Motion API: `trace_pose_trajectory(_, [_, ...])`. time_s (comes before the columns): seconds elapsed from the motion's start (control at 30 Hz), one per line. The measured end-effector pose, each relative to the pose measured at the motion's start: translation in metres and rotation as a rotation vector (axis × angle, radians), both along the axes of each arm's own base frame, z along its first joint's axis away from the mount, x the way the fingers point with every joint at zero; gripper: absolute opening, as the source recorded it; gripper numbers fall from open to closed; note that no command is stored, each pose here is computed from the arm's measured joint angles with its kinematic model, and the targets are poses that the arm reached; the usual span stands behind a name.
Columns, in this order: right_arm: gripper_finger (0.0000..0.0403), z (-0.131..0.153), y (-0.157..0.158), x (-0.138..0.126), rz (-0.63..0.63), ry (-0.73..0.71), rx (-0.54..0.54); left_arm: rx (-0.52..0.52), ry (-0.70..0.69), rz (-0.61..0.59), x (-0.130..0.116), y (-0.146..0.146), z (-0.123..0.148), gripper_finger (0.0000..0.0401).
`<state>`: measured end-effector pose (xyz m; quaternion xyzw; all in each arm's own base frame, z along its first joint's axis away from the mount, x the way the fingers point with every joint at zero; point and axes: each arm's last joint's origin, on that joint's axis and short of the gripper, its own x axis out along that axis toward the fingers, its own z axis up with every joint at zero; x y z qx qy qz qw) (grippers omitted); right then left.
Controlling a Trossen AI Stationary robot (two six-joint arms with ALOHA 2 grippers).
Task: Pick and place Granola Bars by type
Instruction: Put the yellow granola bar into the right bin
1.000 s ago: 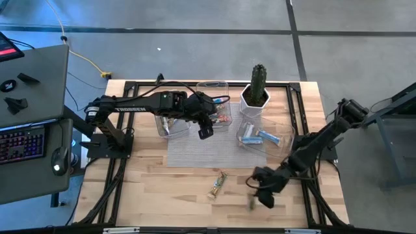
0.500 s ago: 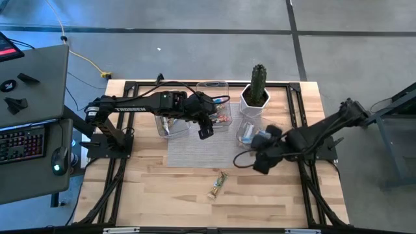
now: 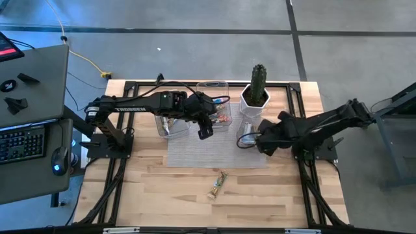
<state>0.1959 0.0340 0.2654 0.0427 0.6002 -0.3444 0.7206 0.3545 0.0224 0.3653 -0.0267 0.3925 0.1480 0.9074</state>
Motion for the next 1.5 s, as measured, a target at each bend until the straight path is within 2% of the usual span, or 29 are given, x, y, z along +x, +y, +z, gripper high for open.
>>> trace_pose_trajectory(0.17, [0.0, -0.011, -0.001, 0.006, 0.06, -0.017, 0.038, 0.0, 0.0, 0.0, 0.0, 0.0, 0.0, 0.0213])
trace_pose_trajectory(0.33, [0.0, 0.012, 0.003, 0.023, 0.17, -0.155, 0.055, -0.013, 0.004, -0.011, 0.0, 0.0, 0.0, 0.0213])
trace_pose_trajectory(0.57, [0.0, 0.033, 0.007, 0.039, 0.342, -0.279, 0.055, -0.154, 0.09, -0.012, -0.008, -0.005, -0.007, 0.0213])
trace_pose_trajectory(0.7, [0.0, 0.038, 0.004, 0.049, 0.462, -0.314, -0.039, -0.172, 0.177, 0.048, -0.016, -0.015, -0.012, 0.0213])
trace_pose_trajectory(0.77, [0.0, 0.039, 0.006, 0.051, 0.485, -0.342, -0.01, -0.169, 0.196, 0.066, -0.017, -0.025, -0.016, 0.0213])
trace_pose_trajectory(0.9, [0.0004, 0.038, 0.012, 0.06, 0.638, -0.358, 0.01, -0.171, 0.234, 0.029, -0.019, -0.048, -0.026, 0.0213])
trace_pose_trajectory(1.03, [0.0026, 0.031, 0.022, 0.074, 0.787, -0.354, 0.007, -0.171, 0.238, 0.023, -0.021, -0.067, -0.031, 0.0213])
trace_pose_trajectory(1.2, [0.008, 0.006, 0.031, 0.098, 0.843, -0.294, -0.006, -0.142, 0.239, 0.044, -0.025, -0.082, -0.033, 0.0213])
trace_pose_trajectory(1.3, [0.0114, -0.015, 0.036, 0.114, 0.843, -0.279, 0.053, -0.14, 0.261, 0.038, -0.028, -0.088, -0.034, 0.0213])
trace_pose_trajectory(1.5, [0.0163, -0.05, 0.058, 0.146, 0.974, -0.349, 0.151, -0.129, 0.302, 0.068, -0.034, -0.092, -0.035, 0.0213])
